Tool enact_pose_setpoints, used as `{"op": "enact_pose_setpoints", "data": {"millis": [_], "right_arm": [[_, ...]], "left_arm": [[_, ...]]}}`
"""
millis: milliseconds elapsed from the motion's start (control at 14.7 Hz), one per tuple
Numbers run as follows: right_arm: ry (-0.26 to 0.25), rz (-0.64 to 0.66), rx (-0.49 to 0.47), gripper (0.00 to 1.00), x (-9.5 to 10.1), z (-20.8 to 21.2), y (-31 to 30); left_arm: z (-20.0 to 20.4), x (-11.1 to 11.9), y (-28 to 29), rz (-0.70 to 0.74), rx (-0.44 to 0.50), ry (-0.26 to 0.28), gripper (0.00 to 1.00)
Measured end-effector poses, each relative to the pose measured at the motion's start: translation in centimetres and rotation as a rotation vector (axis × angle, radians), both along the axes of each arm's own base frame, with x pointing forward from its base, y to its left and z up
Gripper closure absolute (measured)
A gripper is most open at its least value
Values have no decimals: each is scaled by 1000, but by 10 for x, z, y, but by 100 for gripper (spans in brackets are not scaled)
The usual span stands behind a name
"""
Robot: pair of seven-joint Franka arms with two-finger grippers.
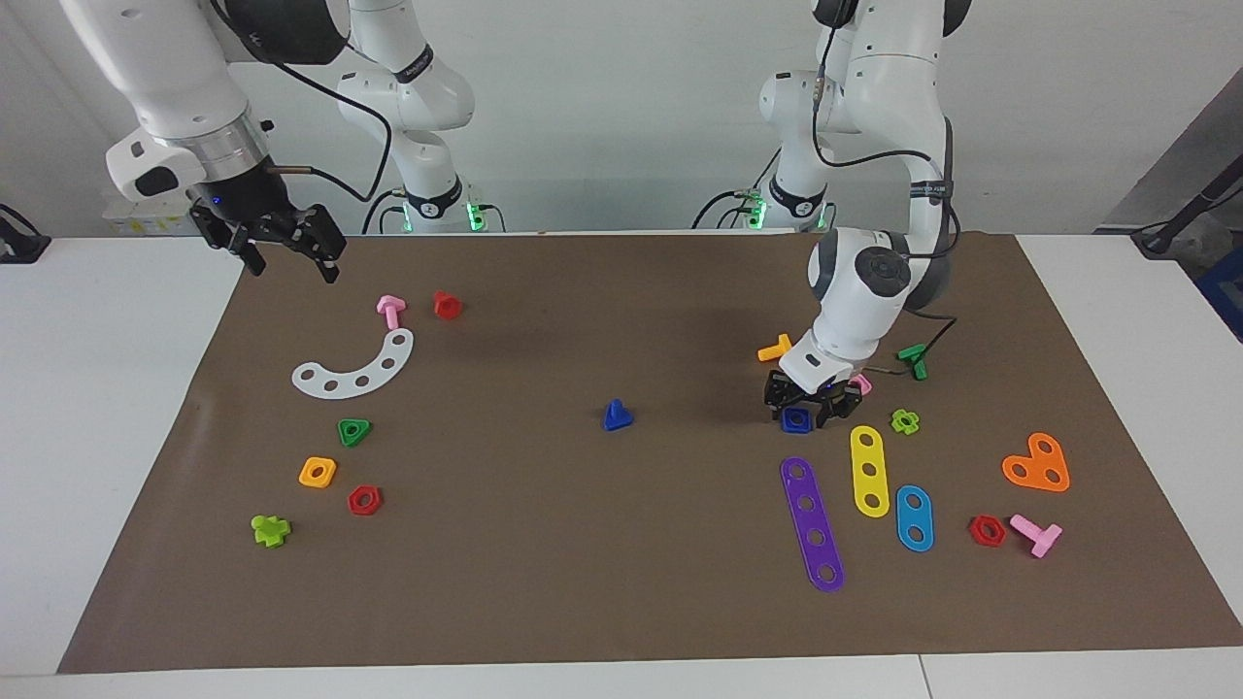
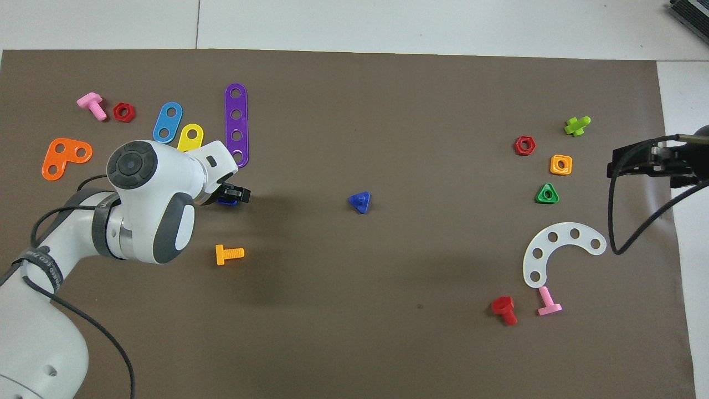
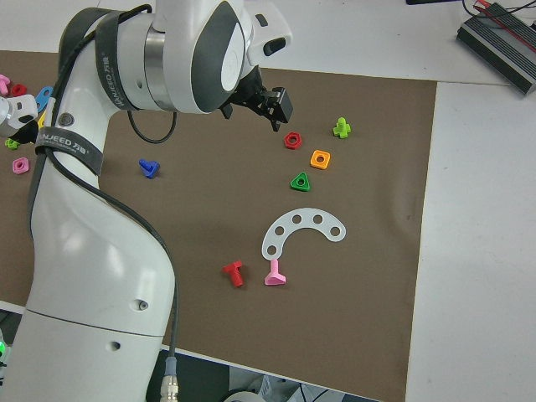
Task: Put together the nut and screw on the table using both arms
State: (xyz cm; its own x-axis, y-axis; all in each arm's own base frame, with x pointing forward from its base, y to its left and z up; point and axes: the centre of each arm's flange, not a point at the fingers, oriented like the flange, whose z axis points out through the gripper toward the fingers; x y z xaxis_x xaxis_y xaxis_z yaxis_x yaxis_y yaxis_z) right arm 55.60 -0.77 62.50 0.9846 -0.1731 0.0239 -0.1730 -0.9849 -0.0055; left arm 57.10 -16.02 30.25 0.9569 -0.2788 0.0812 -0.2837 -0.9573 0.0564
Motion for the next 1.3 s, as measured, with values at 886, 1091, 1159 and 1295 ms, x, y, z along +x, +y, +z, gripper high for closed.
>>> {"op": "enact_pose_setpoints", "data": {"millis": [886, 1091, 1159, 1295], "right_arm": [[2, 12, -22, 0, -1, 1, 3], [2, 12, -22, 0, -1, 1, 3], [3, 12, -22, 0, -1, 1, 3], [3, 12, -22, 0, -1, 1, 3]], "left_arm": [[-8, 0, 2, -63, 15, 9, 48], [-7, 0, 2, -64, 17, 17, 53], [-5, 1, 2, -56, 17, 20, 53], [7, 8, -2, 0, 14, 30, 53]]}}
